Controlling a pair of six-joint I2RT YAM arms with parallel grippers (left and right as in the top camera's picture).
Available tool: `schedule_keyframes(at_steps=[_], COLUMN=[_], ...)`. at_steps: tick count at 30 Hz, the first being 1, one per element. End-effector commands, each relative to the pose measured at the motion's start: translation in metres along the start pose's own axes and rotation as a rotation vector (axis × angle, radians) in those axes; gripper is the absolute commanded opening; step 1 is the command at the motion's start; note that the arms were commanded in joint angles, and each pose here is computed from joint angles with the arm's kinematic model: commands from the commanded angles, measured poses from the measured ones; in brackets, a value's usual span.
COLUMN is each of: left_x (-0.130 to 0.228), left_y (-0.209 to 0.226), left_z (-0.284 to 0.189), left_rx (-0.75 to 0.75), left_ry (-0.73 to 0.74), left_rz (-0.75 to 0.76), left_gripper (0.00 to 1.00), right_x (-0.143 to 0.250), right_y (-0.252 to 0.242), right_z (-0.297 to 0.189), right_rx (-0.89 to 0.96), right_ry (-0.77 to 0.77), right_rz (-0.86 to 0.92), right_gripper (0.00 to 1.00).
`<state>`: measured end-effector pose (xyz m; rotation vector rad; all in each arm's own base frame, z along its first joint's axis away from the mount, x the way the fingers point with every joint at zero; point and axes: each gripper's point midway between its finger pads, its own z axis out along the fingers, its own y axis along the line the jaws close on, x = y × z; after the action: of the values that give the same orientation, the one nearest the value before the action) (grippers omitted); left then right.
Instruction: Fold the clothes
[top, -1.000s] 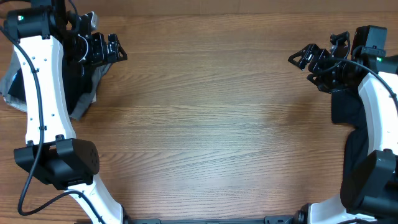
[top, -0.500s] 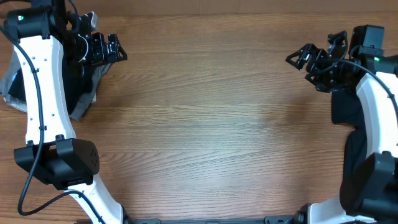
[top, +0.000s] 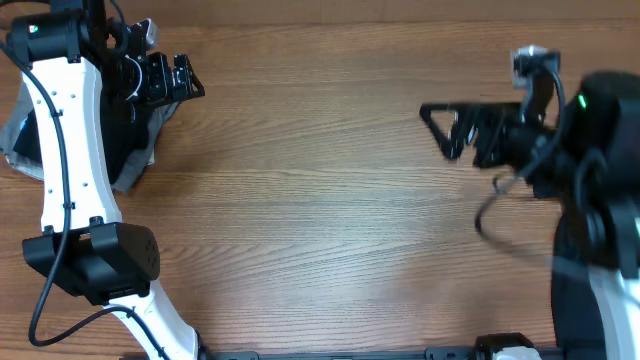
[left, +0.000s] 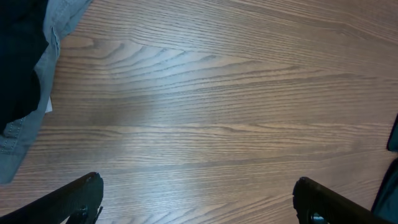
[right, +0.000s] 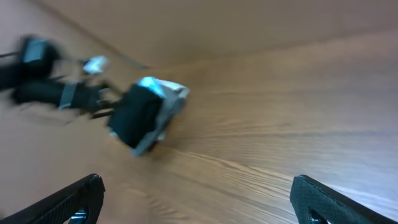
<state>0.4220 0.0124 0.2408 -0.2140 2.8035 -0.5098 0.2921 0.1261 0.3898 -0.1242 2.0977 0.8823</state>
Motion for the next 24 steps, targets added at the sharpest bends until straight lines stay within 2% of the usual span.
schedule_keyframes(at_steps=[1, 6, 8, 14, 20, 24], left_x=[-0.003, -0.003, -0.003, -0.003, -0.003, -0.003], left_y=[-0.004, -0.004, -0.004, -0.004, -0.004, -0.004], left_z=[-0.012, -0.012, -0.012, -0.012, -0.012, -0.012], left_rx=[-0.006, -0.006, -0.006, -0.006, -0.006, -0.006], left_ry=[-0.036, -0.036, -0.036, -0.036, -0.036, -0.036], left_rz=[0.029, 0.029, 0.029, 0.029, 0.029, 0.029], left_gripper=[1.00, 1.00, 1.00, 1.00, 1.00, 1.00], right_x=[0.002, 0.011, 0.015, 0.067, 0.105, 0.122], right_y=[0.040, 0.080, 0.084, 0.084, 0.071, 0.047], right_z=[-0.036, -0.097, -0.121, -0.175, -0.198, -0.195], right_rx=[-0.070, -0.130, -0.096, -0.038, -0.004, 0.069], right_ry=[-0.077, -0.217, -0.285, -0.363, -0.459, -0.495], right_rz=[-0.093, -0.197, -0.222, -0.236, -0.260, -0.242], right_gripper=[1.00, 1.00, 1.00, 1.00, 1.00, 1.00])
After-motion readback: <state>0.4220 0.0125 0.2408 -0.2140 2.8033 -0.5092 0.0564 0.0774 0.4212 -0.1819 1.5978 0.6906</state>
